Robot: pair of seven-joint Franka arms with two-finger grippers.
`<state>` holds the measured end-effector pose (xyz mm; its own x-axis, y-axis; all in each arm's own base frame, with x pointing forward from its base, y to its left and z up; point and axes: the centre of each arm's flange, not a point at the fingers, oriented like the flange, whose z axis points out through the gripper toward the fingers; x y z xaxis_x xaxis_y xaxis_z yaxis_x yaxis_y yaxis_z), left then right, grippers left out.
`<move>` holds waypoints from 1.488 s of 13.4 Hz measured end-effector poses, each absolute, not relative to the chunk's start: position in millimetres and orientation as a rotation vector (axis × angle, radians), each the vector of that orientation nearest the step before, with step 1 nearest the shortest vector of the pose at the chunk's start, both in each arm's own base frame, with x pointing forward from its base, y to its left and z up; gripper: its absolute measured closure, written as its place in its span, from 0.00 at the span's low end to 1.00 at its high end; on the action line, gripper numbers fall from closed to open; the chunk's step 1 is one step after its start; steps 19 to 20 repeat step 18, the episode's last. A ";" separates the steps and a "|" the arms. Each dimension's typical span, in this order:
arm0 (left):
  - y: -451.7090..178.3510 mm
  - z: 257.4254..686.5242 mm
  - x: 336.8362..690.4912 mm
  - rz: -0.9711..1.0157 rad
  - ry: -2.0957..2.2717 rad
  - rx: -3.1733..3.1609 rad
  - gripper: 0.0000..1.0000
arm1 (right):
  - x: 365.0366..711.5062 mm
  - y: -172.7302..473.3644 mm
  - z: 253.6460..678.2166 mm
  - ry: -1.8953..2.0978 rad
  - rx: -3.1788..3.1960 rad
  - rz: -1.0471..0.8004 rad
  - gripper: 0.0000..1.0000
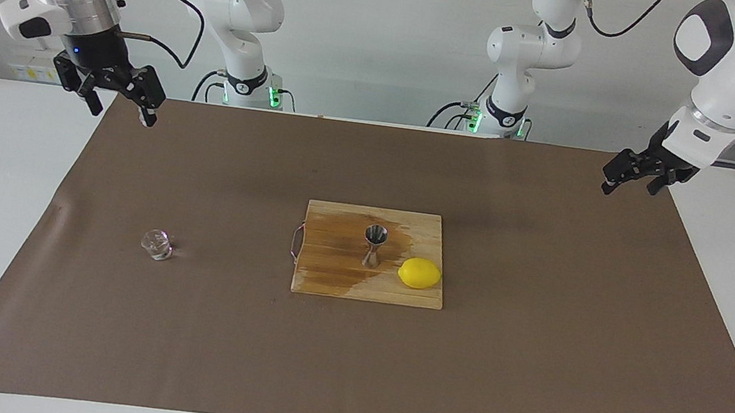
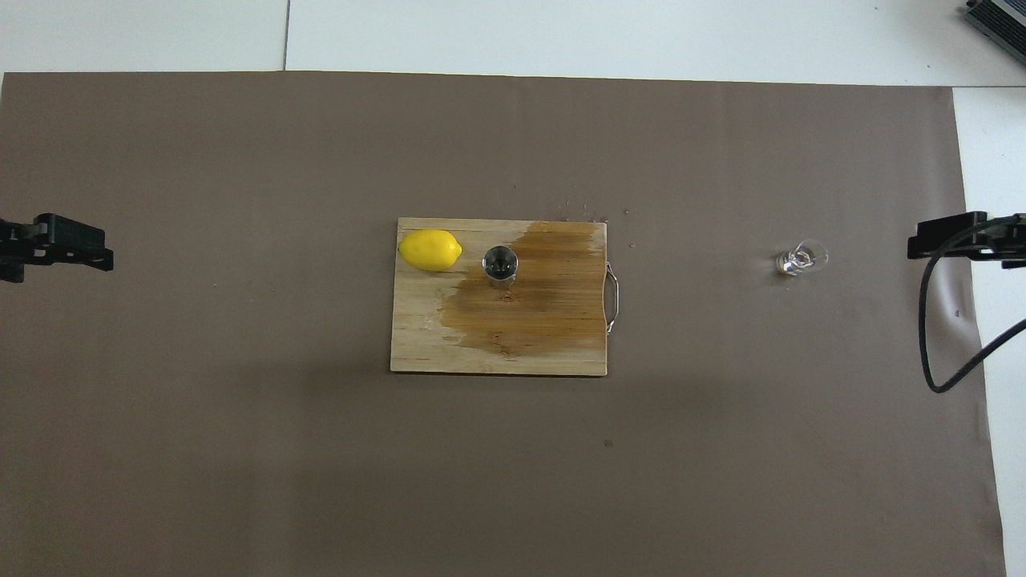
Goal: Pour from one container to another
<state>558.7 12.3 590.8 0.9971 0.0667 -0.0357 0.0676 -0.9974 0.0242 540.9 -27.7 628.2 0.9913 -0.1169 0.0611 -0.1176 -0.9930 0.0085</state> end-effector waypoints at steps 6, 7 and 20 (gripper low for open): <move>12.3 590.8 558.7 -0.054 0.105 3.114 0.00 | 526.5 -12.5 638.9 -0.140 3.126 -0.023 0.00; 12.3 590.8 558.7 -0.054 0.105 3.114 0.00 | 526.3 -11.2 640.5 -0.135 3.128 -0.020 0.00; 12.3 590.8 558.7 -0.054 0.105 3.114 0.00 | 526.4 -24.0 642.7 -0.173 3.127 -0.007 0.00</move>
